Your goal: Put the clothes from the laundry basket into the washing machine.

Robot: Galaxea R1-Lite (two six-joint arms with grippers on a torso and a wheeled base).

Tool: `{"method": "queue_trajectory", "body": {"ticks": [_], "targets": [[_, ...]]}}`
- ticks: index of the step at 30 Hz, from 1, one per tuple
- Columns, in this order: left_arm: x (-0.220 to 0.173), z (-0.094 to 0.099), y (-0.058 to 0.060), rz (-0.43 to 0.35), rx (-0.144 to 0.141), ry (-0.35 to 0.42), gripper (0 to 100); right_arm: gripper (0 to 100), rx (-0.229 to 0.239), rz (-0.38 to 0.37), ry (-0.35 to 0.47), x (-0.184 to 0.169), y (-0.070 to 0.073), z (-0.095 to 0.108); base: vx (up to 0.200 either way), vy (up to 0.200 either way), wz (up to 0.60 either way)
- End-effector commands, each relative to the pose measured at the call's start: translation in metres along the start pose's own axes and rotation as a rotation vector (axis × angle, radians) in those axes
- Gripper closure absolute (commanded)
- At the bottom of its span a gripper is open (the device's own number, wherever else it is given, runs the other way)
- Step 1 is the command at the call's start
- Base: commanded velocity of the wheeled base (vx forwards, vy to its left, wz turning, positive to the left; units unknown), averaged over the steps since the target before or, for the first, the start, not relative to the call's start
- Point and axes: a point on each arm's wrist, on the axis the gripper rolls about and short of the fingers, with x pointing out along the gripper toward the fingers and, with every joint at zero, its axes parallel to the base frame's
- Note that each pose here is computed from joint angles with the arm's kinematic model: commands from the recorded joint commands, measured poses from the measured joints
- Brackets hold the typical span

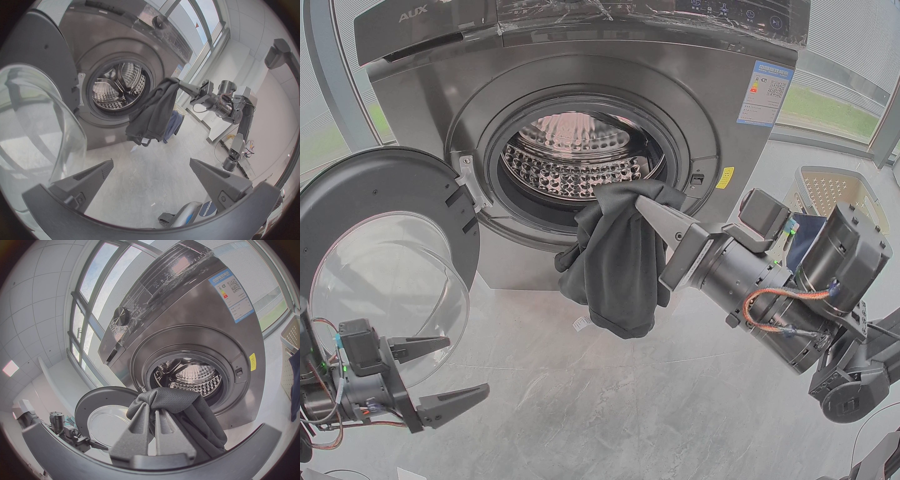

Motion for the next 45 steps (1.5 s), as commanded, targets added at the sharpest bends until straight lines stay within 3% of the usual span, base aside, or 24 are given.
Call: {"method": "queue_trajectory", "body": {"ticks": [1,5,11,21,30,37,45], "targets": [[0.036,-0.004,0.005,-0.049,-0.030,0.093,0,100,0.002,0.023,-0.011,0.006,0.003,0.003,0.000,0.000,0.00],[0.047,-0.001,0.002,-0.081,-0.028,0.087,0,100,0.003,0.025,-0.012,0.008,0.003,0.001,0.000,0.000,0.00],[0.071,0.007,0.000,-0.131,-0.062,0.086,0,100,0.003,0.026,-0.011,0.014,0.003,-0.003,0.000,0.000,0.00],[0.101,0.005,-0.009,-0.187,-0.044,0.109,0,100,0.006,0.024,-0.015,0.015,0.003,-0.003,0.000,0.000,0.00],[0.133,0.000,-0.013,-0.184,-0.039,0.095,0,100,0.008,0.022,-0.015,0.013,0.004,-0.003,0.000,0.000,0.00],[0.168,-0.008,-0.006,-0.138,-0.057,0.068,0,100,0.011,0.029,-0.021,0.011,0.006,0.000,0.000,0.000,0.00],[0.196,-0.011,0.001,-0.100,-0.048,0.014,0,100,0.014,0.035,-0.027,0.009,0.009,0.002,0.000,0.000,0.00]]}}
